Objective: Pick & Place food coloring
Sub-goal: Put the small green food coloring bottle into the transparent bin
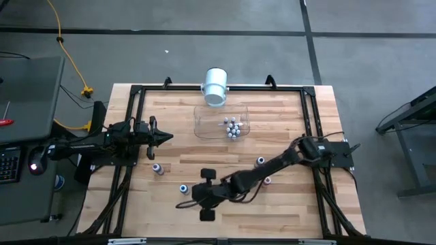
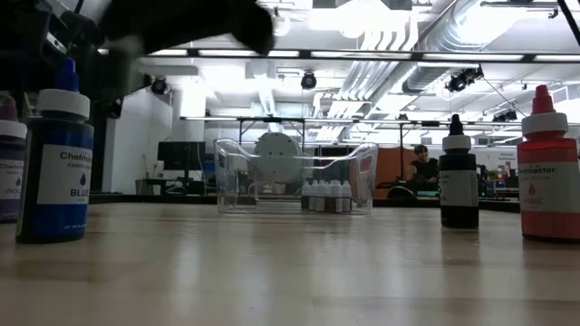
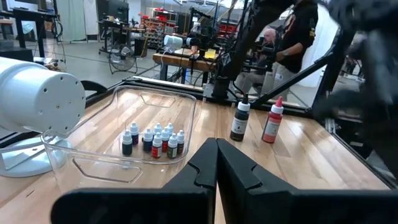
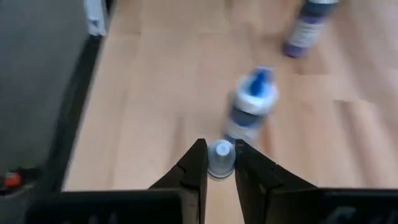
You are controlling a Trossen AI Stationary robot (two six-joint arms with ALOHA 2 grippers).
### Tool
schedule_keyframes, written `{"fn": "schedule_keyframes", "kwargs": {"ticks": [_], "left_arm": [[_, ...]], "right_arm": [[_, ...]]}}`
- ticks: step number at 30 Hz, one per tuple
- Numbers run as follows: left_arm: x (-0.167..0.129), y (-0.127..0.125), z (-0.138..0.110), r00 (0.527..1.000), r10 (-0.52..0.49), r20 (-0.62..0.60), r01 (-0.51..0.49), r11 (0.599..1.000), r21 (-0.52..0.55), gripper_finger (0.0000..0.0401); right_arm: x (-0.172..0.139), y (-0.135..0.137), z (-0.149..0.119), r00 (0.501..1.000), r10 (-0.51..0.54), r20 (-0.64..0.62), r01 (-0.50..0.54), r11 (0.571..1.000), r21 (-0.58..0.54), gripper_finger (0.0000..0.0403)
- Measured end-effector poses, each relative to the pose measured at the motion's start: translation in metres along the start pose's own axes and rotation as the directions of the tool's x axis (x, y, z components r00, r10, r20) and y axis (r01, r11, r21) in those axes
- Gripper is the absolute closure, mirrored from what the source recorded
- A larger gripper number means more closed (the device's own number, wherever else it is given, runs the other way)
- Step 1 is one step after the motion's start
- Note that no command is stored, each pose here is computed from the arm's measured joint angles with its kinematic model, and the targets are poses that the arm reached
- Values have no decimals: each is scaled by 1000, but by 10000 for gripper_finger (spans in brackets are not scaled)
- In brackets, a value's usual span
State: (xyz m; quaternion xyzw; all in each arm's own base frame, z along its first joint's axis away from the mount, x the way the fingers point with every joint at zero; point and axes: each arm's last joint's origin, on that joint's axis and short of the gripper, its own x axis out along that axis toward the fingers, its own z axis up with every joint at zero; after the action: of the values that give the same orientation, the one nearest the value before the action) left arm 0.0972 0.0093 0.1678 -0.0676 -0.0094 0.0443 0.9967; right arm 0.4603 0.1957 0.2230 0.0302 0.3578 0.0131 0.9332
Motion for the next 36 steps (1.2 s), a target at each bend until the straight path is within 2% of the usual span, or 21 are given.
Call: {"fn": "schedule_keyframes", "kwargs": {"ticks": [6, 11, 13, 17, 26, 31, 36], "left_arm": [[0, 0, 0, 1000, 0, 0, 0, 1000, 0, 400], [0, 0, 0, 1000, 0, 0, 0, 1000, 0, 400], [0, 0, 0, 1000, 0, 0, 0, 1000, 0, 400], [0, 0, 0, 1000, 0, 0, 0, 1000, 0, 400], [0, 0, 0, 1000, 0, 0, 0, 1000, 0, 400], [0, 0, 0, 1000, 0, 0, 0, 1000, 0, 400], [0, 0, 0, 1000, 0, 0, 0, 1000, 0, 400]], "right_arm": [[-52, -32, 18, 989, -122, -86, 121, 993, -9, 354], [-91, -70, 29, 959, -234, -161, 240, 971, 20, 354], [-104, -86, 29, 939, -284, -196, 293, 956, 20, 354], [-125, -116, 16, 925, -333, -181, 348, 936, 57, 354], [-132, -170, -44, 936, -345, -69, 351, 900, 259, 354], [-133, -200, -45, 923, -382, -54, 381, 881, 280, 354], [-133, -231, -43, 931, -361, -53, 359, 879, 315, 354]]}}
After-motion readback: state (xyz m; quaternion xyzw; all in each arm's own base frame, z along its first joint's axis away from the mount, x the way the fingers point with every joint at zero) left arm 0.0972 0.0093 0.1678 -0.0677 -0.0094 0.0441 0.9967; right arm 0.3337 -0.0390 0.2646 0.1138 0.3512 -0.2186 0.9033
